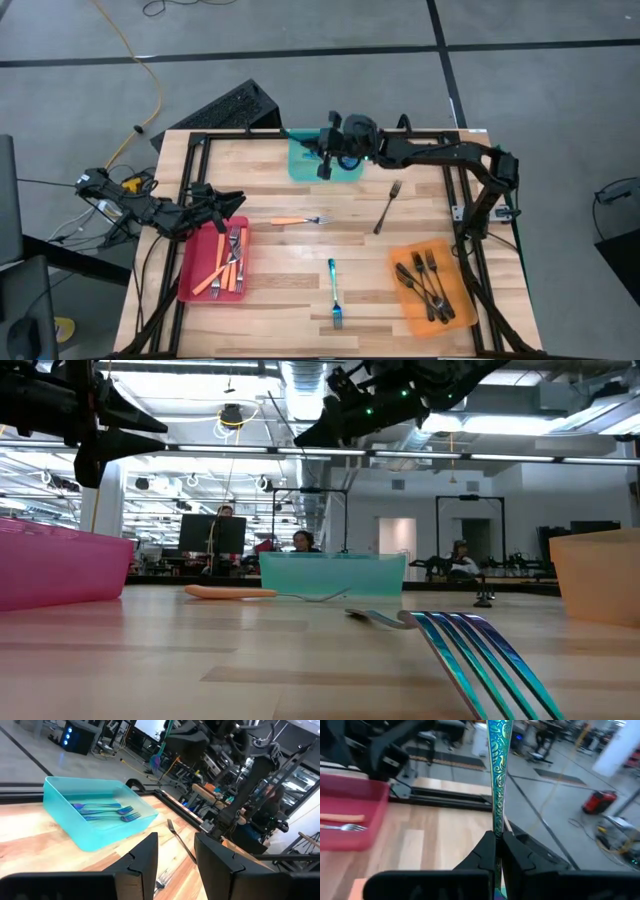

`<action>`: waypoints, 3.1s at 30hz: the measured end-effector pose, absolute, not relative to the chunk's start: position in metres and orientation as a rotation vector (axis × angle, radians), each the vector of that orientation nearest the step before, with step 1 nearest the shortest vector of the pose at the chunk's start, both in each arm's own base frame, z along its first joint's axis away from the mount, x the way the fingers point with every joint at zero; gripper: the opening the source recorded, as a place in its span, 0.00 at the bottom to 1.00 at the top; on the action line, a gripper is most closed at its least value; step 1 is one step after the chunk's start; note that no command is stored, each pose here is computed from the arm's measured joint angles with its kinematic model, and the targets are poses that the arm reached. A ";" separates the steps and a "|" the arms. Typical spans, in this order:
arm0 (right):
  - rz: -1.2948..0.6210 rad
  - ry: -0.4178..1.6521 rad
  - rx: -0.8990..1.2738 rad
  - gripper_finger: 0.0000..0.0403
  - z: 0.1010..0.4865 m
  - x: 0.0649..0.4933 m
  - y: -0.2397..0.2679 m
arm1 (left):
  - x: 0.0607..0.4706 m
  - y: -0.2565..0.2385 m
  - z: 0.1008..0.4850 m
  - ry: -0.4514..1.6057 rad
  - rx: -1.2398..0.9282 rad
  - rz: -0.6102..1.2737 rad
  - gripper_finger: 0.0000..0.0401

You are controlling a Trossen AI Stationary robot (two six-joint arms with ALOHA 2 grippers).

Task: Sort silverware by color (type)
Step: Put the blue spoon into the blue bin

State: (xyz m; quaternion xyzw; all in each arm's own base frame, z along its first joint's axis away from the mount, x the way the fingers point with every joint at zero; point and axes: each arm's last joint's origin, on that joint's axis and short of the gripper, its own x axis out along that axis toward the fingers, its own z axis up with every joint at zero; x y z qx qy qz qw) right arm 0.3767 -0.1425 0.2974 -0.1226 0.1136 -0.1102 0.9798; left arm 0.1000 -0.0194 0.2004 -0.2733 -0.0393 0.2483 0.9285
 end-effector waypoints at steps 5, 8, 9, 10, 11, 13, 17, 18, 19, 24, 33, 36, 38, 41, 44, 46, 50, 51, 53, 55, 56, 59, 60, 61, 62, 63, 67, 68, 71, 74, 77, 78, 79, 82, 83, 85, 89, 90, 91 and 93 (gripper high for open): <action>-0.202 0.181 -0.220 0.08 0.297 0.371 -0.166 | 0.100 -0.019 0.200 -0.080 -0.557 0.509 0.28; -0.157 0.147 -0.205 0.08 0.293 0.368 -0.177 | 0.100 -0.019 0.200 -0.080 -0.556 0.511 0.28; -0.136 0.122 -0.214 0.08 0.291 0.371 -0.179 | 0.100 -0.019 0.200 -0.080 -0.555 0.513 0.28; -0.123 0.115 -0.214 0.08 0.290 0.373 -0.179 | 0.100 -0.019 0.200 -0.080 -0.553 0.515 0.28; -0.119 0.129 -0.203 0.08 0.285 0.373 -0.182 | 0.100 -0.019 0.200 -0.081 -0.552 0.515 0.28; -0.118 0.147 -0.194 0.08 0.273 0.377 -0.186 | 0.100 -0.019 0.200 -0.079 -0.550 0.518 0.28; -0.129 0.231 -0.161 0.08 0.248 0.379 -0.198 | 0.100 -0.019 0.200 -0.077 -0.548 0.520 0.28; -0.132 0.242 -0.156 0.08 0.244 0.380 -0.201 | 0.100 -0.019 0.200 -0.075 -0.546 0.521 0.28; -0.138 0.252 -0.151 0.08 0.242 0.379 -0.204 | 0.100 -0.019 0.199 -0.070 -0.543 0.522 0.28; -0.143 0.326 -0.097 0.08 0.228 0.370 -0.220 | 0.100 -0.019 0.198 -0.060 -0.534 0.525 0.28; -0.119 0.411 -0.009 0.08 0.219 0.347 -0.245 | 0.099 -0.019 0.197 -0.063 -0.532 0.544 0.28; -0.111 0.469 0.010 0.08 0.213 0.339 -0.251 | 0.099 -0.018 0.197 -0.064 -0.530 0.550 0.28; -0.114 0.499 0.024 0.08 0.210 0.335 -0.253 | 0.099 -0.018 0.197 -0.060 -0.527 0.552 0.28; -0.109 0.511 0.028 0.08 0.206 0.333 -0.256 | 0.099 -0.018 0.195 -0.058 -0.525 0.555 0.28; -0.101 0.548 0.056 0.08 0.192 0.335 -0.258 | 0.099 -0.018 0.191 -0.061 -0.535 0.579 0.28; -0.097 0.560 0.071 0.08 0.181 0.338 -0.258 | 0.099 -0.018 0.188 -0.064 -0.551 0.583 0.28; -0.099 0.578 0.079 0.08 0.176 0.339 -0.258 | 0.099 -0.018 0.186 -0.062 -0.569 0.584 0.28; -0.109 0.583 0.069 0.08 0.176 0.339 -0.258 | 0.099 -0.018 0.186 -0.063 -0.570 0.585 0.28; -0.124 0.600 0.059 0.08 0.175 0.339 -0.258 | 0.099 -0.018 0.186 -0.063 -0.570 0.585 0.28; -0.130 0.624 0.069 0.08 0.173 0.337 -0.258 | 0.099 -0.018 0.186 -0.064 -0.570 0.589 0.28; -0.127 0.638 0.077 0.08 0.174 0.337 -0.258 | 0.099 -0.018 0.186 -0.065 -0.569 0.591 0.28; -0.113 0.666 0.050 0.08 0.178 0.339 -0.258 | 0.099 -0.018 0.186 -0.066 -0.569 0.592 0.28; -0.115 0.676 0.032 0.08 0.179 0.340 -0.256 | 0.099 -0.018 0.186 -0.067 -0.569 0.594 0.28; -0.113 0.684 0.018 0.08 0.179 0.342 -0.254 | 0.099 -0.018 0.186 -0.068 -0.569 0.596 0.28; -0.110 0.688 0.013 0.08 0.179 0.343 -0.252 | 0.099 -0.018 0.186 -0.068 -0.569 0.597 0.28; -0.110 0.687 0.009 0.08 0.180 0.345 -0.251 | 0.099 -0.018 0.186 -0.069 -0.568 0.598 0.28; -0.098 0.700 -0.014 0.08 0.183 0.348 -0.248 | 0.099 -0.017 0.186 -0.069 -0.568 0.600 0.28; -0.096 0.712 -0.021 0.08 0.182 0.348 -0.246 | 0.099 -0.017 0.186 -0.069 -0.568 0.600 0.28; -0.112 0.733 -0.043 0.08 0.181 0.347 -0.247 | 0.099 -0.017 0.186 -0.070 -0.568 0.600 0.28; -0.111 0.734 -0.046 0.08 0.181 0.347 -0.247 | 0.099 -0.017 0.186 -0.070 -0.568 0.600 0.28; -0.092 0.756 -0.041 0.08 0.172 0.354 -0.248 | 0.099 -0.017 0.186 -0.070 -0.568 0.600 0.28; -0.083 0.788 -0.019 0.08 0.167 0.356 -0.249 | 0.099 -0.017 0.186 -0.070 -0.568 0.600 0.28; -0.070 0.823 -0.003 0.08 0.161 0.358 -0.250 | 0.099 -0.017 0.186 -0.070 -0.569 0.600 0.28; -0.041 0.874 0.020 0.08 0.150 0.375 -0.254 | 0.099 -0.018 0.186 -0.071 -0.573 0.599 0.28; -0.026 0.896 0.036 0.08 0.147 0.378 -0.256 | 0.099 -0.018 0.187 -0.071 -0.574 0.597 0.28; -0.004 0.907 0.058 0.08 0.150 0.380 -0.259 | 0.099 -0.018 0.187 -0.069 -0.575 0.594 0.28; -0.053 0.913 0.039 0.08 0.161 0.385 -0.265 | 0.099 -0.018 0.187 -0.069 -0.578 0.590 0.28; -0.055 0.916 0.042 0.08 0.161 0.384 -0.265 | 0.099 -0.018 0.186 -0.067 -0.578 0.587 0.28; -0.056 0.918 0.043 0.08 0.161 0.384 -0.265 | 0.099 -0.018 0.186 -0.066 -0.579 0.584 0.28; -0.051 0.931 0.049 0.08 0.159 0.384 -0.263 | 0.099 -0.018 0.186 -0.060 -0.574 0.583 0.28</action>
